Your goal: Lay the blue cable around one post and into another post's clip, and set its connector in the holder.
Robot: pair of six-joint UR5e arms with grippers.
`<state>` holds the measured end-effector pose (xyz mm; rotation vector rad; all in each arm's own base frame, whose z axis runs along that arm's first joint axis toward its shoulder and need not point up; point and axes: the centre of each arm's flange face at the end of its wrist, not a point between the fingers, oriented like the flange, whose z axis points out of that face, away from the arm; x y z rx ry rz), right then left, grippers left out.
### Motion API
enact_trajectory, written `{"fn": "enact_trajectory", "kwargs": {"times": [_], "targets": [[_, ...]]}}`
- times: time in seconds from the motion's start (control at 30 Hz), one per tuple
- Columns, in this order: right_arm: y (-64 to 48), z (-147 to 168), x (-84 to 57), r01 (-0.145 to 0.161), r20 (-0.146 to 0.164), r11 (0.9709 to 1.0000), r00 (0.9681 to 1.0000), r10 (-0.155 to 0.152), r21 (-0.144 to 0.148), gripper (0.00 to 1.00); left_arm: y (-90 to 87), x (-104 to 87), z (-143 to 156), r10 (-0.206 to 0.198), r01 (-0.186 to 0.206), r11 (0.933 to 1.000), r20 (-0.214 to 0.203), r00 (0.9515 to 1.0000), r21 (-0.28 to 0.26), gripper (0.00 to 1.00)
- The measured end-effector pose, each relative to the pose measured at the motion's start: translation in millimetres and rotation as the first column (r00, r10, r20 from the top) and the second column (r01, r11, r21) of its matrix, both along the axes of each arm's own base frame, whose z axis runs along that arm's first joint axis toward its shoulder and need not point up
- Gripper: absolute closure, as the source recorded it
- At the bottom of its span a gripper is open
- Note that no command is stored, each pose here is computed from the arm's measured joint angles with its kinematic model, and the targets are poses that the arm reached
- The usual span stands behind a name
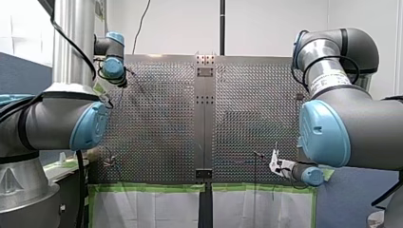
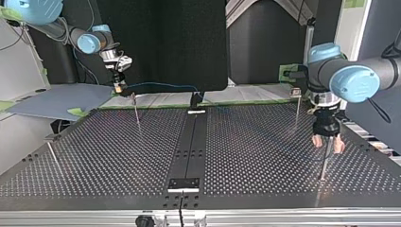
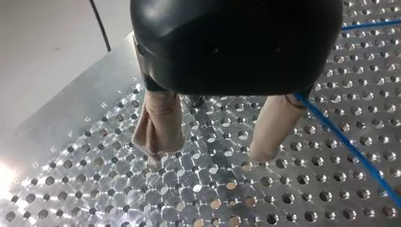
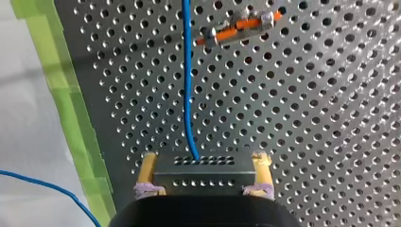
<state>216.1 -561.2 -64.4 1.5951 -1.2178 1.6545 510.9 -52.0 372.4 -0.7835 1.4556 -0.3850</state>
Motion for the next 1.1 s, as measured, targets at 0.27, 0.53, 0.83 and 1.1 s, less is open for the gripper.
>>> {"fn": "enact_trajectory", "kwargs": {"times": [0.27,0.53,0.83,1.1], "targets": [[0.7,0,1.8,-0.005,0.0,1.0,1.0,0.005,0.0,1.0,-5.0,-11.4,-12,-0.053,0.056,0.9963,0.042,0.9977,-0.066,0.0],[0.8,0,2.5,-0.007,0.0,1.0,1.0,0.007,0.0,1.0,-10.5,-14.5,-5,-0.102,0.117,0.9858,0.129,0.9864,-0.12,0.0],[1.1,0,3.6,-0.008,0.0,1.0,1.0,0.008,-0.001,1.0,-5.9,-15.2,0,-0.072,0.106,0.9784,0.187,0.9796,-0.177,0.0],[1.2,0,4.8,-0.01,0.001,0.9999,0.9999,0.01,-0.003,1.0,1.4,-24.4,-8,-0.03,0.074,0.9682,0.184,0.9824,-0.239,0.0]]}}
